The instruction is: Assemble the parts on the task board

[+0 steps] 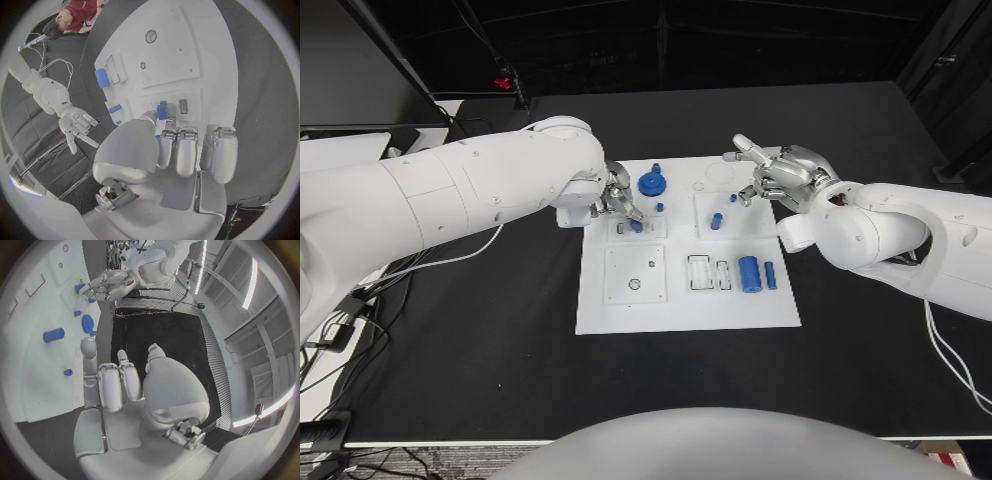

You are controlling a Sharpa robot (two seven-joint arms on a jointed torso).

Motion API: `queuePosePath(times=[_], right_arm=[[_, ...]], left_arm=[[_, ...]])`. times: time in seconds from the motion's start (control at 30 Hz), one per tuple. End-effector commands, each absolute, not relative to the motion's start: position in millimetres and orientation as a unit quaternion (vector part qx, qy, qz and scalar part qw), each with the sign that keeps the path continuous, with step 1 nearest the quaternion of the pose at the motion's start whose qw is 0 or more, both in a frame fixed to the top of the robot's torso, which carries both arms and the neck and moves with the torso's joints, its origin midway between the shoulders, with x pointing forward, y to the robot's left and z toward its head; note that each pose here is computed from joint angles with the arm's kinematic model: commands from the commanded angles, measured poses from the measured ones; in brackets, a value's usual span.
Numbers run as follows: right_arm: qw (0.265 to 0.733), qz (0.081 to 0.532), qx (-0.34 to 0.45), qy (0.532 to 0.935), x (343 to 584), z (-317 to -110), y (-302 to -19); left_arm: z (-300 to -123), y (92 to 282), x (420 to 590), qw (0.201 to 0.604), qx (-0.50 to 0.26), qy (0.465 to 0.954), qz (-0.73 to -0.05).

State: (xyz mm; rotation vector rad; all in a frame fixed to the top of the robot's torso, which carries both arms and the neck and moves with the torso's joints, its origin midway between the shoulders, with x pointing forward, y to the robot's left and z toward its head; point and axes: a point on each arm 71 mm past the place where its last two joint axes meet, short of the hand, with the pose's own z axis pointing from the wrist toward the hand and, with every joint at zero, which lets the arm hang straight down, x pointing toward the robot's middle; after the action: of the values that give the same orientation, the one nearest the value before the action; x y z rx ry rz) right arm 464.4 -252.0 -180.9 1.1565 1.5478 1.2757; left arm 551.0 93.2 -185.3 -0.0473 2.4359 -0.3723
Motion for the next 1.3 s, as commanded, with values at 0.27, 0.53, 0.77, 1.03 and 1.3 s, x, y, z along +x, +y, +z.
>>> queuePosePath(times=[0.27, 0.53, 0.77, 1.03, 1.3], right_arm=[[0.396, 0.510, 0.458, 0.611, 464.0, -179.9, -250.7], [0.396, 0.510, 0.458, 0.611, 463.9, -179.9, -251.0], [0.397, 0.509, 0.459, 0.611, 464.1, -180.0, -251.6], [0.397, 0.508, 0.459, 0.611, 464.5, -180.3, -252.1], [0.396, 0.508, 0.459, 0.612, 464.9, -180.7, -251.6]], left_arm=[[-191.6, 96.2, 549.1, 0.329, -0.018, 0.936, -0.124], [-191.5, 96.8, 549.4, 0.332, -0.022, 0.935, -0.122], [-190.7, 97.2, 550.2, 0.340, -0.028, 0.931, -0.128], [-189.0, 95.5, 550.5, 0.352, -0.032, 0.924, -0.145], [-188.7, 94.3, 550.0, 0.354, -0.031, 0.923, -0.151]])
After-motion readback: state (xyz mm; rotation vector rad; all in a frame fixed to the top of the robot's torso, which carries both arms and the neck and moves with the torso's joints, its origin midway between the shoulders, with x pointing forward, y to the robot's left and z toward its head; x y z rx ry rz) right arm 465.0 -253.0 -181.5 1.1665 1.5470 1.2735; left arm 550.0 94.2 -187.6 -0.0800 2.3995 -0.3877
